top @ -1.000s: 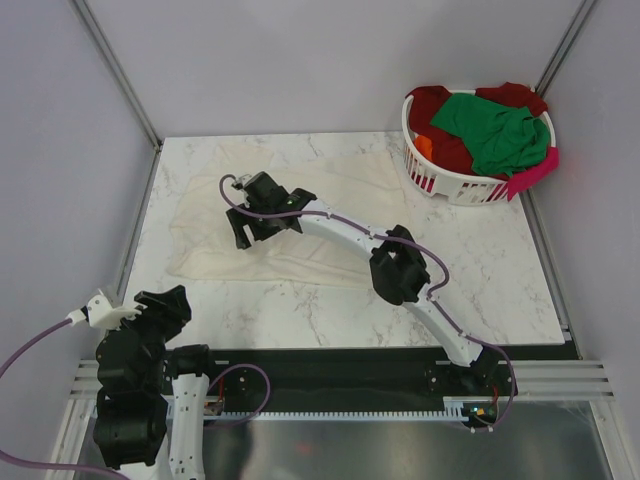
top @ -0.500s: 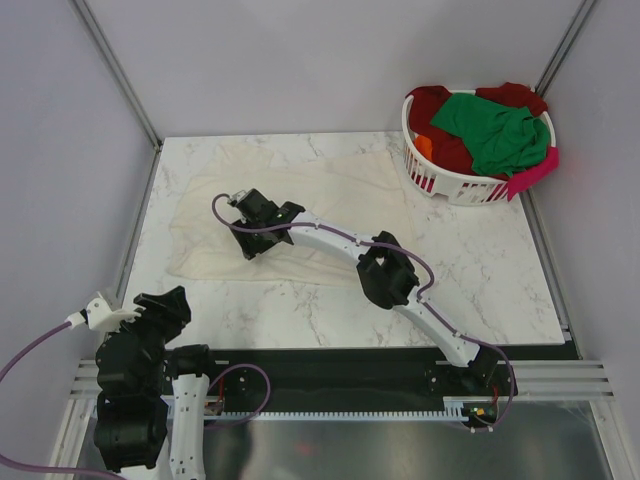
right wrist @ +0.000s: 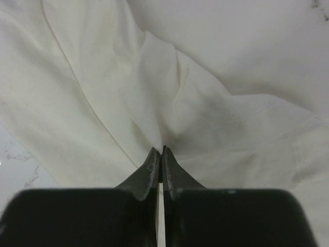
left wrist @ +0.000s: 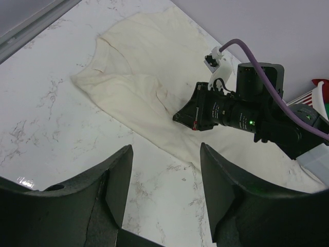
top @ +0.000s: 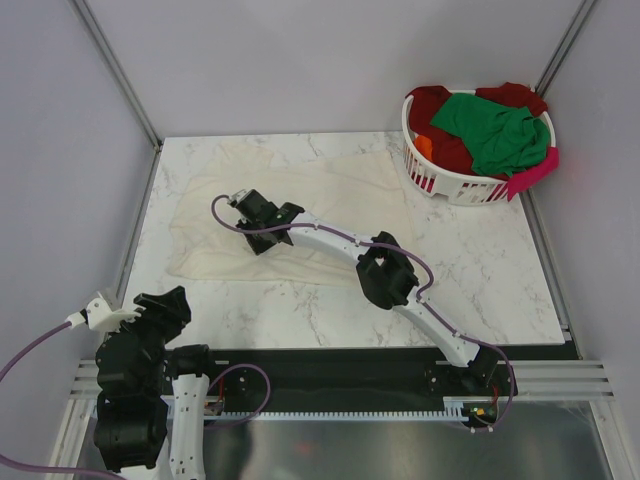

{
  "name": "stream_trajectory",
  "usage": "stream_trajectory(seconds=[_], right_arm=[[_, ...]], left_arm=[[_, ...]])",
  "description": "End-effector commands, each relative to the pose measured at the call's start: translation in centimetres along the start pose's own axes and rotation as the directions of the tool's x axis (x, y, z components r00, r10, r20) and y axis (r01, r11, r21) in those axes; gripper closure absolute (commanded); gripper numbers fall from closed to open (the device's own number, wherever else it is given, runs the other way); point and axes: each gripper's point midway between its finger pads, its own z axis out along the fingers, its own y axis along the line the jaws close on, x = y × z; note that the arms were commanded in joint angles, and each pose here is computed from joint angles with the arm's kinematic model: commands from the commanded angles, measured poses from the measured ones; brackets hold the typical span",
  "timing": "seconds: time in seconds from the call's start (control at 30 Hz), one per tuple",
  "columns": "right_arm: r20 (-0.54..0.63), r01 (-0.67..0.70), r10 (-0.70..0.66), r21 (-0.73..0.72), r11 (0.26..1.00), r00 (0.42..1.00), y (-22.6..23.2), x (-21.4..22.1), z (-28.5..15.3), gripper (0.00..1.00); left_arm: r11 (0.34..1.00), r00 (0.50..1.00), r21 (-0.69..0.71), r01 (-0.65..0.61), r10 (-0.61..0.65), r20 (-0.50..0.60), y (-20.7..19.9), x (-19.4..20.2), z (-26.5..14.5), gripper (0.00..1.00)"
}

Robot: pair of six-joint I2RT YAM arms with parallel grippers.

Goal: Fold and stack the t-shirts
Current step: Flatten the tshirt out

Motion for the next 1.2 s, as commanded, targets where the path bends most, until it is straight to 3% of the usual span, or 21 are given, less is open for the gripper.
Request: stream_trajectory(seconds=[0.0, 0.17, 0.3, 0.43, 0.67, 0.73, 0.8, 0.83, 0.87, 0.93, 0.97, 1.03, 1.17], right_arm=[[0.092, 0.028, -0.030, 0.013, 1.000, 0.995, 0.8, -3.2, -2.1, 1.00], [0.128, 0.054, -0.057, 0.022, 0.998, 0.990, 1.6, -4.7, -5.0, 1.00], [0.153, 0.067, -0.058, -0.055, 0.996, 0.987, 4.6, -5.9, -8.4, 1.00], [0.084, 0.021, 0.003, -0.283, 0.959, 0.996, 10.6, -4.3, -11.6, 1.00], [-0.070, -0.089, 0.061, -0.517, 0.851, 0.996, 20.6, 1.5, -16.1, 1.00], [-0.122, -0.121, 0.065, -0.531, 0.839, 0.990, 22.3, 3.6, -16.0, 0.82], [-0.154, -0.143, 0.072, -0.519, 0.843, 0.985, 22.9, 4.9, -16.1, 0.74], [-0.174, -0.152, 0.071, -0.510, 0.847, 0.982, 22.8, 6.0, -15.6, 0.65], [-0.171, -0.154, 0.074, -0.519, 0.841, 0.982, 23.0, 6.0, -16.1, 0.34], [-0.177, -0.148, 0.063, -0.525, 0.838, 0.982, 23.5, 6.9, -16.3, 0.20], [-0.166, -0.142, 0.062, -0.531, 0.836, 0.984, 23.6, 6.6, -16.9, 0.02], [-0.142, -0.127, 0.061, -0.517, 0.847, 0.988, 23.0, 6.3, -17.4, 0.02], [-0.032, -0.066, 0.058, -0.462, 0.885, 0.998, 20.4, 4.1, -20.9, 0.02]], left_arm=[[0.999, 0.999, 0.016, 0.033, -0.033, 0.028, -0.5, -0.8, 0.1, 0.37], [0.999, 0.999, 0.012, 0.035, -0.035, 0.023, -0.5, -0.7, 0.2, 0.38], [0.999, 0.999, 0.009, 0.035, -0.036, 0.021, -0.4, -0.7, 0.2, 0.37], [0.999, 0.999, 0.013, 0.036, -0.037, 0.035, -0.4, -0.9, 0.0, 0.36], [0.998, 0.996, 0.007, 0.059, -0.060, 0.069, 0.0, -1.4, -0.7, 0.31], [0.998, 0.994, -0.001, 0.060, -0.060, 0.094, 0.2, -2.0, -1.3, 0.30], [0.998, 0.993, -0.002, 0.055, -0.054, 0.101, 0.1, -2.5, -1.8, 0.29], [0.998, 0.991, 0.014, 0.057, -0.058, 0.117, -0.3, -3.3, -2.6, 0.29], [0.999, 0.993, 0.007, 0.054, -0.054, 0.103, -0.3, -3.3, -2.9, 0.28], [0.998, 0.992, 0.023, 0.056, -0.058, 0.113, -0.9, -4.3, -4.0, 0.28], [0.999, 0.994, 0.010, 0.052, -0.053, 0.095, -0.7, -4.0, -4.3, 0.27], [0.999, 0.997, 0.003, 0.048, -0.048, 0.063, -1.0, -4.2, -4.8, 0.27], [0.999, 0.983, -0.041, 0.027, -0.034, -0.181, -1.3, -0.9, -4.2, 0.27]])
